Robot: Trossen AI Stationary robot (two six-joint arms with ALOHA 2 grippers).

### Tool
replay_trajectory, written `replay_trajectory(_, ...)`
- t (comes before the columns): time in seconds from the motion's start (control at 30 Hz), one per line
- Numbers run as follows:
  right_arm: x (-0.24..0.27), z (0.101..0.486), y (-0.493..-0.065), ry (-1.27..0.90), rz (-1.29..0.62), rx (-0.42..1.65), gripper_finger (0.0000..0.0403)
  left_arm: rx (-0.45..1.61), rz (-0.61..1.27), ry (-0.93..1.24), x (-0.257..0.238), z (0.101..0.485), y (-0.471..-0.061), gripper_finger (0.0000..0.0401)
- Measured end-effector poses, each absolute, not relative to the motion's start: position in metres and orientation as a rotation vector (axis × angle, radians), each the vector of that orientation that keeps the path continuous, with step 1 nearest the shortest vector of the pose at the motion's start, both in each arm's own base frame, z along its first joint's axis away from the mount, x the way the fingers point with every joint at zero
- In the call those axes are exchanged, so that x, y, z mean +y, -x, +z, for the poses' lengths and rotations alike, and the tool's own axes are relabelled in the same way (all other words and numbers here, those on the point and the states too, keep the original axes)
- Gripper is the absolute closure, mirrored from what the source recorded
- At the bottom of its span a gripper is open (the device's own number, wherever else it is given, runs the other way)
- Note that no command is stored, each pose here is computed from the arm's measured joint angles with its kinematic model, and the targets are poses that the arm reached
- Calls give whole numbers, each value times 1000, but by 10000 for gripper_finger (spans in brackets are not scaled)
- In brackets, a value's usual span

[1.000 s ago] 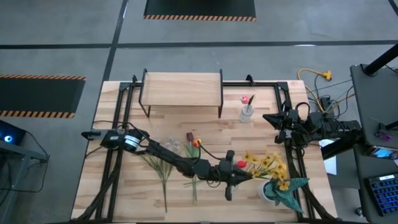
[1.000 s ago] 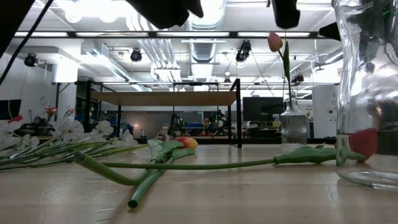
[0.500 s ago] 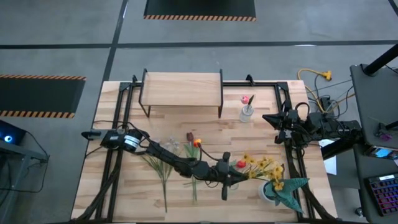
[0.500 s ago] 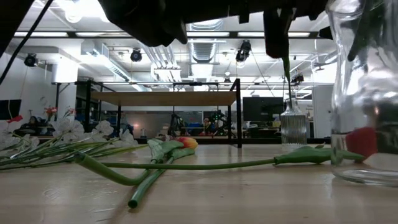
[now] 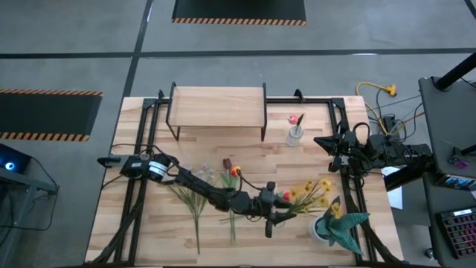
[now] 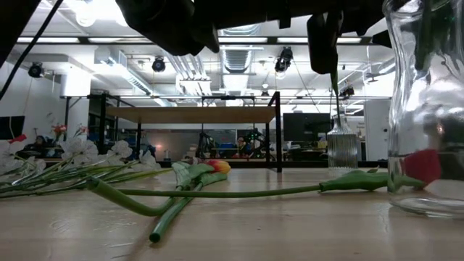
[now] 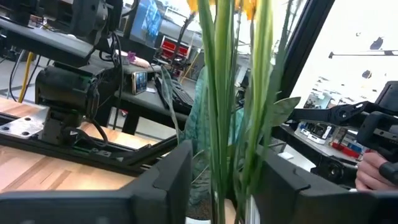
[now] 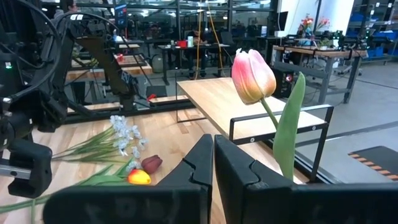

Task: Pick and place flowers into a vace then onto a shelf
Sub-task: Put the yellow flowers into the bottom transparent vase

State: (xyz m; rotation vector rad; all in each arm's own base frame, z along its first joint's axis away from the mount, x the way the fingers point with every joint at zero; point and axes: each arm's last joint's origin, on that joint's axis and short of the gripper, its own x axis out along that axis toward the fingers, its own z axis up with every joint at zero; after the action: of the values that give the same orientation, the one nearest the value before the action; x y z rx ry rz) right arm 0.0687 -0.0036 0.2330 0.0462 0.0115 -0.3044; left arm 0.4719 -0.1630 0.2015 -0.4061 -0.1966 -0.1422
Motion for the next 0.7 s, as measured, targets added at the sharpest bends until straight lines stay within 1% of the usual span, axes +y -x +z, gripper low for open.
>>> replay_trajectory(0.13, -4, 233, -69, -46, -304, 12, 394, -205, -146, 414, -163, 206, -471, 233)
replay_trajectory(0.27, -4, 233, -69, -46, -305, 12, 394, -233, -161, 453, -162, 222, -468, 214)
replay_trajectory(0.7, -4, 233, -69, -46, -304, 13, 394, -269, -188, 462, -154, 273, -446, 208)
